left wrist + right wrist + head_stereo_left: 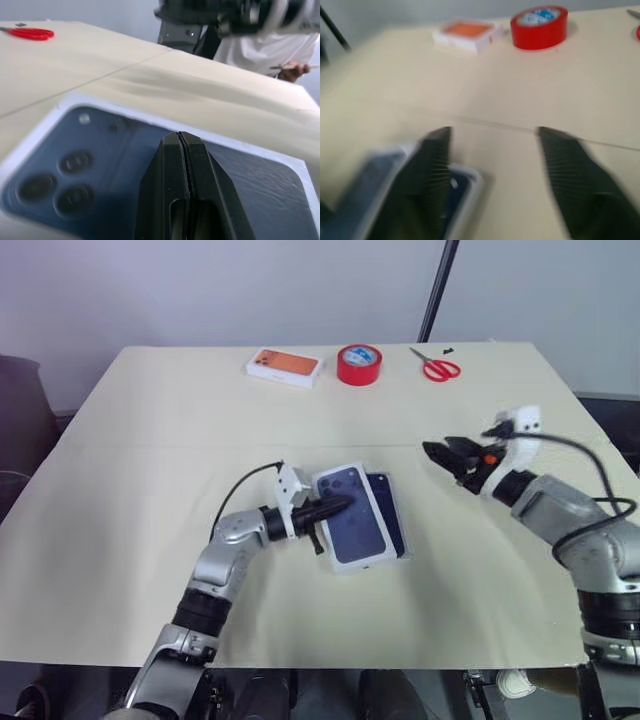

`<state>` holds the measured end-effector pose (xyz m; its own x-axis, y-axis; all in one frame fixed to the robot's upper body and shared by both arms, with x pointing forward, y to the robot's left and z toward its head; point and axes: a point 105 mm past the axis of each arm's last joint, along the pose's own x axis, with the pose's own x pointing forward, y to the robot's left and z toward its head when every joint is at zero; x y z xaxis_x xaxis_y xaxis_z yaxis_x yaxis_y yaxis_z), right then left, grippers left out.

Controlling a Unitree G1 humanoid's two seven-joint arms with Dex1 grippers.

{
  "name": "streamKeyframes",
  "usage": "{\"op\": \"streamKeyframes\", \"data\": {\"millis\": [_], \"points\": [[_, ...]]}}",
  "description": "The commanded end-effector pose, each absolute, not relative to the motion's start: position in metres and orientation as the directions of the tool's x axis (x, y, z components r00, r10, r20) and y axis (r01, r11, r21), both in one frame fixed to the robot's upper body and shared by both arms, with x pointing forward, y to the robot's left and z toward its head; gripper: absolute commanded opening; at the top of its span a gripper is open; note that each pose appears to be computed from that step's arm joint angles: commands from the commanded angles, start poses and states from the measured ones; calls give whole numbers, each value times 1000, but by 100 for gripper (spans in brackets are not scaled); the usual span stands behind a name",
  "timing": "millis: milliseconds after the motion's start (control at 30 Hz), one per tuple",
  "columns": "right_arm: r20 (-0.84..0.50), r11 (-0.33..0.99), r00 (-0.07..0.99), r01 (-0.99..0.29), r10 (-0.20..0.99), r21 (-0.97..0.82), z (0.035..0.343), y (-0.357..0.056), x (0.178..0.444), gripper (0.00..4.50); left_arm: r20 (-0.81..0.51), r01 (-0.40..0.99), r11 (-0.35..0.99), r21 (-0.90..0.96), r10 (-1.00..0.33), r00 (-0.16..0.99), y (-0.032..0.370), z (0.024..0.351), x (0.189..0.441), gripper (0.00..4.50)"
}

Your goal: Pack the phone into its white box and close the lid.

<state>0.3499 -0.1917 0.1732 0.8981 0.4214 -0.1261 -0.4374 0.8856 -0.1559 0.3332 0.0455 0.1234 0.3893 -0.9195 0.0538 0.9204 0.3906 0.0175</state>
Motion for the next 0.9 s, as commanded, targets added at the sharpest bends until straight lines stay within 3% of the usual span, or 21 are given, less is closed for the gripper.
{"op": "streamKeyframes", "data": {"millis": [33,67,100,300,433,900], "points": [[-68,780,896,-417,439,-466,174,-169,343,71,12,900,435,34,-900,435,81,125,331,0],[-44,780,896,-408,442,-475,175,-165,342,10,-10,896,443,30,-896,443,90,123,329,0],[-25,773,890,-410,456,-483,176,-160,340,4,-28,893,450,17,-892,450,98,121,326,0],[-77,701,847,-483,526,-524,158,-144,330,4,-176,890,452,54,-873,455,110,92,315,0],[-139,615,807,-536,573,-579,144,-135,323,4,-149,885,465,33,-873,464,92,85,321,0],[-153,622,813,-537,562,-570,140,-142,319,4,-41,892,451,2,-892,451,38,93,331,0]]}}
